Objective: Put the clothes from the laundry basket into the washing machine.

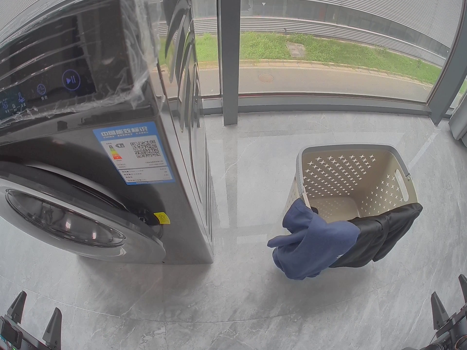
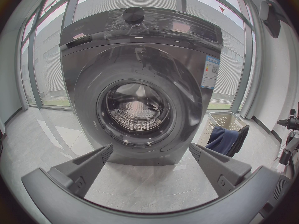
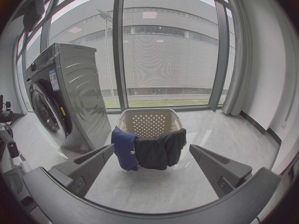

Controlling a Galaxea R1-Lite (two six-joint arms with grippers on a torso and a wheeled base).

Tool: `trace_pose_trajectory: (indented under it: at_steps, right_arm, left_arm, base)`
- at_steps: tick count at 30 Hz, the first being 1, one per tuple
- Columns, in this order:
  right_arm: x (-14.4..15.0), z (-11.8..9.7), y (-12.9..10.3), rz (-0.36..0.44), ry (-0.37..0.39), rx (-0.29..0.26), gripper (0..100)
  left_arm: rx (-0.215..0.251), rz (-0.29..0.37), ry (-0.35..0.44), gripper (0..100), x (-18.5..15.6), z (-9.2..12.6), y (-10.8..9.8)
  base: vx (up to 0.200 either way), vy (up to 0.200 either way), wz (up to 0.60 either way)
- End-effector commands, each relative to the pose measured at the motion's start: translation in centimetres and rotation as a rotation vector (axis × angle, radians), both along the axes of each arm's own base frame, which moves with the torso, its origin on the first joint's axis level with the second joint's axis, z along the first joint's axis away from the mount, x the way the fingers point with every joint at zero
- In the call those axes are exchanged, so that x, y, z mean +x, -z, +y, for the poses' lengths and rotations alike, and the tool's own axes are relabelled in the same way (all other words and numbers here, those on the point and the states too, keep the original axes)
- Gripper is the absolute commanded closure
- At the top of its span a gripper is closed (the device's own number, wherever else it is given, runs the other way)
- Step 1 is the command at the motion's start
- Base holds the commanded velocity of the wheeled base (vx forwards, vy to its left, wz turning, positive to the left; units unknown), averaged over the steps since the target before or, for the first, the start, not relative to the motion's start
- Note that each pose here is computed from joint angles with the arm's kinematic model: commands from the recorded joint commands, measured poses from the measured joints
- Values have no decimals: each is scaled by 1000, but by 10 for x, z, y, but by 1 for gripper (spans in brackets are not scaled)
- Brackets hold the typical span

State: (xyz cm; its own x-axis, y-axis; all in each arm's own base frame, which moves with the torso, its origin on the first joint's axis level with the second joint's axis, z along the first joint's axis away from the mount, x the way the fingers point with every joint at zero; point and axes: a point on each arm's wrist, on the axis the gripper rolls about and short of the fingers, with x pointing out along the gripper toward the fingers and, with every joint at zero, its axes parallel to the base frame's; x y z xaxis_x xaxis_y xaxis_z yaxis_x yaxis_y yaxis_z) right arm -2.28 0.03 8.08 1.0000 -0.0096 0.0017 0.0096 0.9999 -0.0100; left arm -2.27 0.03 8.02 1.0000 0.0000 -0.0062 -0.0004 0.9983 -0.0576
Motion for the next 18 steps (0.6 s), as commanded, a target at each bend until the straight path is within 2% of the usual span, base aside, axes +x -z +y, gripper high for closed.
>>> trace_pose_trajectory:
  at_steps: [1, 8, 18]
  right_arm:
    - [0, 0, 5, 0, 1, 2, 0]
    - [0, 0, 5, 0, -2, 2, 0]
    - [0, 0, 5, 0, -2, 2, 0]
  left_arm:
    - [-1, -2, 0, 0, 0, 0, 5]
    - [-1, -2, 0, 0, 0, 0, 5]
    - [-1, -2, 0, 0, 0, 0, 5]
  base:
    - [0, 0, 600]
    - [0, 0, 0]
    - [0, 200, 0]
